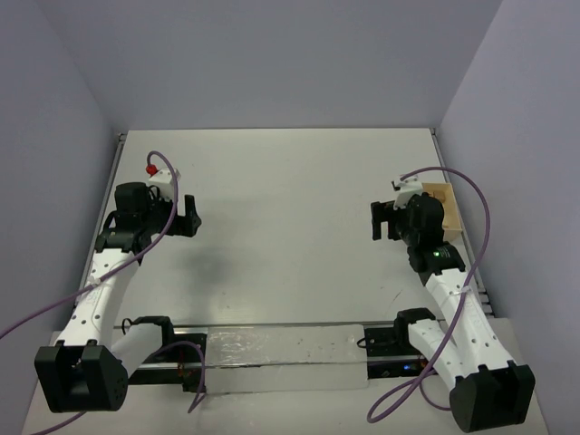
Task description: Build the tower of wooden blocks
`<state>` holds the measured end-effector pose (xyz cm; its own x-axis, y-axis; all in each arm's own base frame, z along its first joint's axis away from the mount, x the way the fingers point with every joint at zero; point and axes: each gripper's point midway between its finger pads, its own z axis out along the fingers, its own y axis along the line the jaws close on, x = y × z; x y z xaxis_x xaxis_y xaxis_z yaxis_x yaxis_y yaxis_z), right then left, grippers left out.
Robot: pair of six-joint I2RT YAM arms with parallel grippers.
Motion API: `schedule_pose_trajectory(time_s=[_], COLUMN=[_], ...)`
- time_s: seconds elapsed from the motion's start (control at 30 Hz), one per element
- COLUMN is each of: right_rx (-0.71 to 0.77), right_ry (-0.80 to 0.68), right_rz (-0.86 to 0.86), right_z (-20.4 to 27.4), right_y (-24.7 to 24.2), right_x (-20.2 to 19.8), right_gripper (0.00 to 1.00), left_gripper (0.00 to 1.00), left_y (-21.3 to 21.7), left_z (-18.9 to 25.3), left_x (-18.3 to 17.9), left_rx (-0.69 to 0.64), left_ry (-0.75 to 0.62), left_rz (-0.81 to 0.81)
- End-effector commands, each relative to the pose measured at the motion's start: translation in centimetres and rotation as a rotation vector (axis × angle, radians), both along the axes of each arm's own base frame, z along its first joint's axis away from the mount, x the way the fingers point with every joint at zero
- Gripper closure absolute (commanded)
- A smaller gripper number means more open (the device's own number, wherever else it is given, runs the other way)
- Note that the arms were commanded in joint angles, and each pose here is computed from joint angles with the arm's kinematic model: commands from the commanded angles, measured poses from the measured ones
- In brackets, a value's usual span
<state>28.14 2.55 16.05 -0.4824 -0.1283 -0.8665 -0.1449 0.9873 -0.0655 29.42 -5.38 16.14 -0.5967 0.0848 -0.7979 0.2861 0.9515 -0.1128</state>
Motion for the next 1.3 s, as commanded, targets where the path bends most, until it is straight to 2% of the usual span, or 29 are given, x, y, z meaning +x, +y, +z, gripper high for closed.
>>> schedule_pose_trajectory(time_s=[0.0, 0.3, 0.57, 0.9, 1.03, 1.27], right_rx=[0.014, -0.014, -0.083, -0.120, -0.102, -0.097], right_ry=[-0.062, -0.017, 0.172, 0.425, 0.472, 0.547], right_rz=[-0.039, -0.101, -0.221, -0.312, -0.361, -0.388], right_z=[2.2, 2.3, 1.2, 0.0, 0.1, -1.1], right_y=[-0.6, -2.4, -7.1, -14.7, -17.4, -21.6], right_x=[0.8, 0.7, -0.4, 0.0, 0.5, 2.1], right_gripper=[0.00, 0.00, 0.03, 0.18, 0.21, 0.33], left_gripper=[0.01, 0.01, 0.01, 0.01, 0.01, 0.01], left_y=[-0.2, -0.2, -0.2, -0.4, -0.6, -0.9], left_z=[1.0, 0.9, 0.9, 0.9, 1.0, 0.7], left_x=[0.3, 0.3, 0.3, 0.3, 0.2, 0.1], left_rx=[-0.009, -0.008, -0.012, -0.018, -0.023, -0.031], left_ry=[-0.033, -0.027, -0.026, -0.021, -0.023, -0.006], left_rz=[-0.020, -0.020, -0.022, -0.034, -0.043, -0.057])
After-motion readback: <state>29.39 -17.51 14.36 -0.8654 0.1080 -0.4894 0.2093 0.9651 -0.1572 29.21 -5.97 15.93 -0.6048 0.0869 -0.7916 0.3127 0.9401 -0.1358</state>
